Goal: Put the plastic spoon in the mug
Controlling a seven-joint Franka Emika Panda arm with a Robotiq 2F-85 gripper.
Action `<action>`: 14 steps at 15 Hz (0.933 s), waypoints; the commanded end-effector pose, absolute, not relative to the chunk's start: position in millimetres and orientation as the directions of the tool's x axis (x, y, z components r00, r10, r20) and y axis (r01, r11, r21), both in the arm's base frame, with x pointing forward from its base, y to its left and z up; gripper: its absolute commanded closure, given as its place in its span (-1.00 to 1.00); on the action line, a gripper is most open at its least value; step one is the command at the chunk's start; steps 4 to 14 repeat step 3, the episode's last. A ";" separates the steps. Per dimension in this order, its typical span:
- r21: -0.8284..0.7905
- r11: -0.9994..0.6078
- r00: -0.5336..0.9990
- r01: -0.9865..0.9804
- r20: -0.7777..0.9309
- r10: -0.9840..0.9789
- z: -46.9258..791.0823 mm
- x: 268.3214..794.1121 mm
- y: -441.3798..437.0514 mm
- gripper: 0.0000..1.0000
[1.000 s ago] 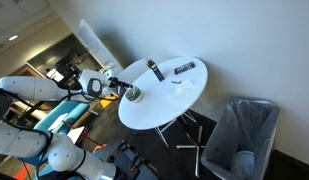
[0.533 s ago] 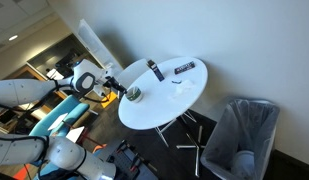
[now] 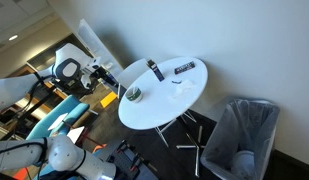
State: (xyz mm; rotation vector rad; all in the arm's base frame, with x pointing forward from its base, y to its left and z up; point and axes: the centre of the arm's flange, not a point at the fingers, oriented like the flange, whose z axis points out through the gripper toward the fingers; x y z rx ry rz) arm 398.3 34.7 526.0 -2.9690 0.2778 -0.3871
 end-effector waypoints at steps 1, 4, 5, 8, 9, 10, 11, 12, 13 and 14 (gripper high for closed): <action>-0.155 -0.974 0.951 -0.164 0.238 -0.198 527.5 398.3 34.6 -1.00; -0.155 -0.974 0.952 -0.163 0.235 -0.197 527.4 398.2 34.9 -1.00; -0.155 -0.974 0.952 -0.163 0.235 -0.197 527.4 398.2 34.9 -1.00; -0.155 -0.974 0.952 -0.163 0.235 -0.197 527.4 398.2 34.9 -1.00; -0.155 -0.974 0.952 -0.163 0.235 -0.197 527.4 398.2 34.9 -1.00; -0.155 -0.974 0.952 -0.163 0.235 -0.197 527.4 398.2 34.9 -1.00; -0.155 -0.974 0.952 -0.163 0.235 -0.197 527.4 398.2 34.9 -1.00; -0.155 -0.974 0.952 -0.163 0.235 -0.197 527.4 398.2 34.9 -1.00; -0.155 -0.974 0.952 -0.163 0.235 -0.197 527.4 398.2 34.9 -1.00; -0.155 -0.974 0.952 -0.163 0.235 -0.197 527.4 398.2 34.9 -1.00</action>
